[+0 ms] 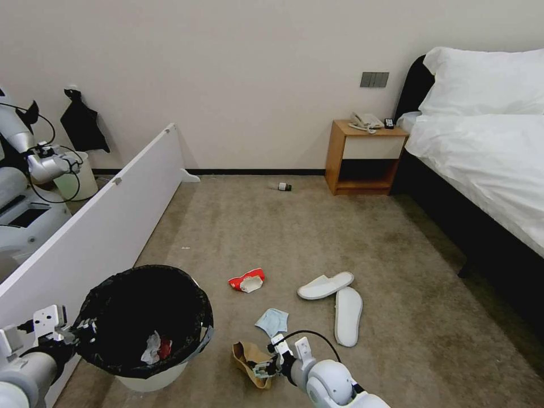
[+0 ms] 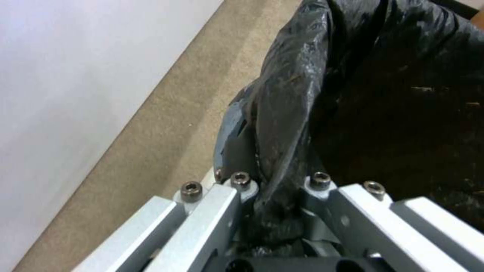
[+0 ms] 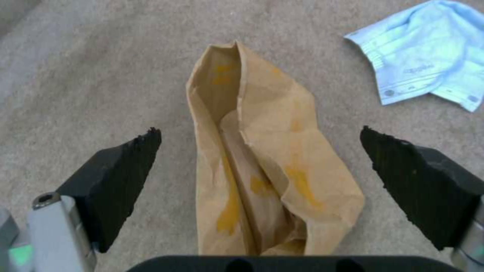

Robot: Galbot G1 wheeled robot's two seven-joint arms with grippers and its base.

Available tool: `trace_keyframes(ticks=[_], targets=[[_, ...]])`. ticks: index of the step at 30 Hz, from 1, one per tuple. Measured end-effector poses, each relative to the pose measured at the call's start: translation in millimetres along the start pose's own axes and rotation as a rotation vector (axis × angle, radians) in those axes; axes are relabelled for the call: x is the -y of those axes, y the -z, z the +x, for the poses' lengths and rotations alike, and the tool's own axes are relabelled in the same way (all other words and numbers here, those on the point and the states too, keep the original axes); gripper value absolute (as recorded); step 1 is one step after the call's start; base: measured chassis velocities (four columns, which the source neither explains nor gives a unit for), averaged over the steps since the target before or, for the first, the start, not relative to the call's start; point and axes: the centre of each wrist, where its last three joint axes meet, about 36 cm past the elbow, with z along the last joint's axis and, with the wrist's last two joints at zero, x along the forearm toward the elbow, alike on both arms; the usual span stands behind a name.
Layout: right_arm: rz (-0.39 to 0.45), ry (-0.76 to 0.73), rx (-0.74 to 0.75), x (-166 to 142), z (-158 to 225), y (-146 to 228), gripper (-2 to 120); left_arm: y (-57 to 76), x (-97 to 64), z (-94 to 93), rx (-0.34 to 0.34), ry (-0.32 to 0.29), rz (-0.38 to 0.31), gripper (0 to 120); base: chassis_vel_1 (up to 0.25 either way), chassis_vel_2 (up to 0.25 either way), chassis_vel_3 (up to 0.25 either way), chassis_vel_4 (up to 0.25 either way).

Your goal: Pick up the trash bin, then pick up the garbage from the floor and place it into the trash bin.

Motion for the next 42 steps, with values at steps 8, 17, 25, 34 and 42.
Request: trace_keyframes(ticks=[8, 17, 25, 34, 42], targets=[[0.007, 0.001, -0.019, 1, -8, 2, 100, 0.6, -1.1, -0.7, 0.000, 0.001, 0.002, 4, 0.000, 0.000, 0.000, 0.000], [0.013, -0.013, -0.045, 5, -15, -1, 100, 0.8, -1.2, -1.1, 0.001, 0.000, 0.003, 4, 0.000, 0.000, 0.000, 0.000], [0.024, -0.018, -0.063, 7, -22, 1, 100, 1.4, -1.0, -1.2, 0.003, -0.002, 0.003, 4, 0.000, 0.000, 0.000, 0.000], [0.043, -0.002, -0.080, 6, -33, 6, 100, 0.4, -1.9, -0.8, 0.001, 0.001, 0.006, 4, 0.000, 0.000, 0.000, 0.000], [0.044, -0.001, -0.087, 8, -37, 8, 100, 1.2, -2.1, 0.2, 0.005, 0.002, 0.006, 4, 0.000, 0.000, 0.000, 0.000]])
